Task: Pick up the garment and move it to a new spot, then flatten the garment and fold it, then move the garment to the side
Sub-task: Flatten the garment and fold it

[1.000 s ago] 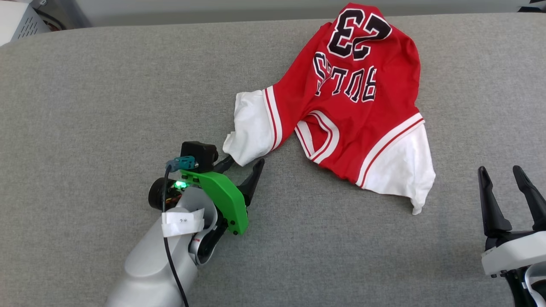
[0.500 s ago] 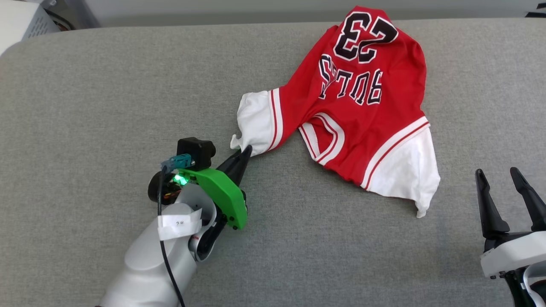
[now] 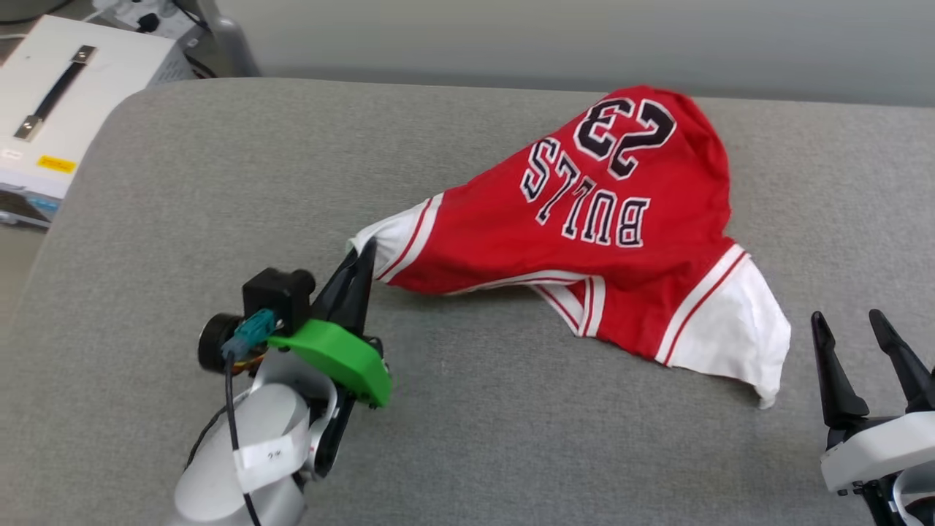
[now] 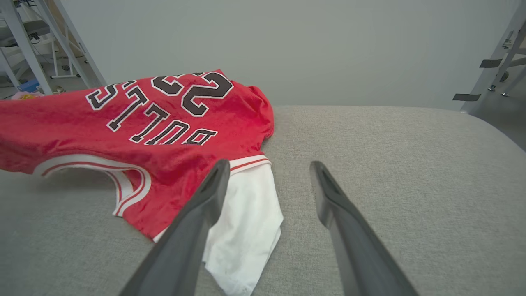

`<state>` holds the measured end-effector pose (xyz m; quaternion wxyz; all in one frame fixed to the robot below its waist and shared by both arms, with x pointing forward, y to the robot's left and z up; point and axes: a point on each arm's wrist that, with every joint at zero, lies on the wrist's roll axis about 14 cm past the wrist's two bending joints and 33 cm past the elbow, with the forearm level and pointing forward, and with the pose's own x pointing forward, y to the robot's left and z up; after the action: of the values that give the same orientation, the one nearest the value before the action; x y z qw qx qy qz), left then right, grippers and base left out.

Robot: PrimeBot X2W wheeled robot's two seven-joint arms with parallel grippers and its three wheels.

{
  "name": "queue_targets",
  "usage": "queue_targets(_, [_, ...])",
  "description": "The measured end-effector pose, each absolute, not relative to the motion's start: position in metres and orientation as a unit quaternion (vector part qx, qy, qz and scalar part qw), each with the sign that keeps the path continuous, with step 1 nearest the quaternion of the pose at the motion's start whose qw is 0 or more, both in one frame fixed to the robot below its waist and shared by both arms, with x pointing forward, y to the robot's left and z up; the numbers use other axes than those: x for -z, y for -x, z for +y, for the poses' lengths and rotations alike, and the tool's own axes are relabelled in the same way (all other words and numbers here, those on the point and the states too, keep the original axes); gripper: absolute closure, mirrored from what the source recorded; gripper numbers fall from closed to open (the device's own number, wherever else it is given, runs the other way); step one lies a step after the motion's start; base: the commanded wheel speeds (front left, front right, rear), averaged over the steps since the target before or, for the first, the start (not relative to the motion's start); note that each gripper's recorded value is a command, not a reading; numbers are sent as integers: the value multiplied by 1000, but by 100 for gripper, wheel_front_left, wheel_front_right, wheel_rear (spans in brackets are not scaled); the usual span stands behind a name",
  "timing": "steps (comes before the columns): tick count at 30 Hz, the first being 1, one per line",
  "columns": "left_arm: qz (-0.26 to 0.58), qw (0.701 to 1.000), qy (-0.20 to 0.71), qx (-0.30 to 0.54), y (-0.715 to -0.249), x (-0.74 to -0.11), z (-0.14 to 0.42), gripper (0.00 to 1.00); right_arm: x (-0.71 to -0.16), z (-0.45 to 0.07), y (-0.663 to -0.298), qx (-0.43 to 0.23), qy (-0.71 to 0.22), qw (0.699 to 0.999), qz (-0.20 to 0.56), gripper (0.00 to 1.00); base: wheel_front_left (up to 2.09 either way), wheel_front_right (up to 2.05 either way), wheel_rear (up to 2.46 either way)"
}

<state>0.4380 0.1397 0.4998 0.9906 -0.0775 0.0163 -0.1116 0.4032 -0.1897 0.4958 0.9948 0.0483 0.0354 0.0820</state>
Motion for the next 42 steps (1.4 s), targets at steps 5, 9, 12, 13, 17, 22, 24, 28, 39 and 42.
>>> queue_targets(5, [94,990,54,89,-410,-465,155,100,-496,-177,-407,-101,-51,993,36,0,0,0,0])
queue_targets(9, [173,978,30,109,-394,-428,148,100,-490,-175,-406,-103,-54,992,47,0,0,0,0])
queue_targets(12, [223,965,25,134,-383,-404,136,100,-484,-178,-405,-100,-52,992,55,0,0,0,0])
queue_targets(13, [233,962,25,139,-380,-399,133,100,-483,-179,-405,-99,-52,992,57,0,0,0,0])
queue_targets(17, [273,950,26,150,-370,-379,125,100,-481,-181,-404,-96,-50,992,61,0,0,0,0])
queue_targets(22, [285,947,28,143,-368,-373,127,0,-482,-181,-403,-97,-49,992,61,0,0,0,0])
queue_targets(24, [283,949,28,138,-368,-374,129,0,-483,-180,-403,-99,-48,992,61,0,0,0,0])
queue_targets(28, [264,957,28,115,-370,-382,141,0,-488,-179,-404,-106,-44,992,60,0,0,0,0])
queue_targets(39, [63,997,15,45,-383,-474,186,0,-459,-167,-399,-153,11,966,206,0,0,0,0])
queue_targets(42, [11,999,-6,53,-384,-500,186,0,-442,-168,-395,-160,34,948,272,0,0,0,0])
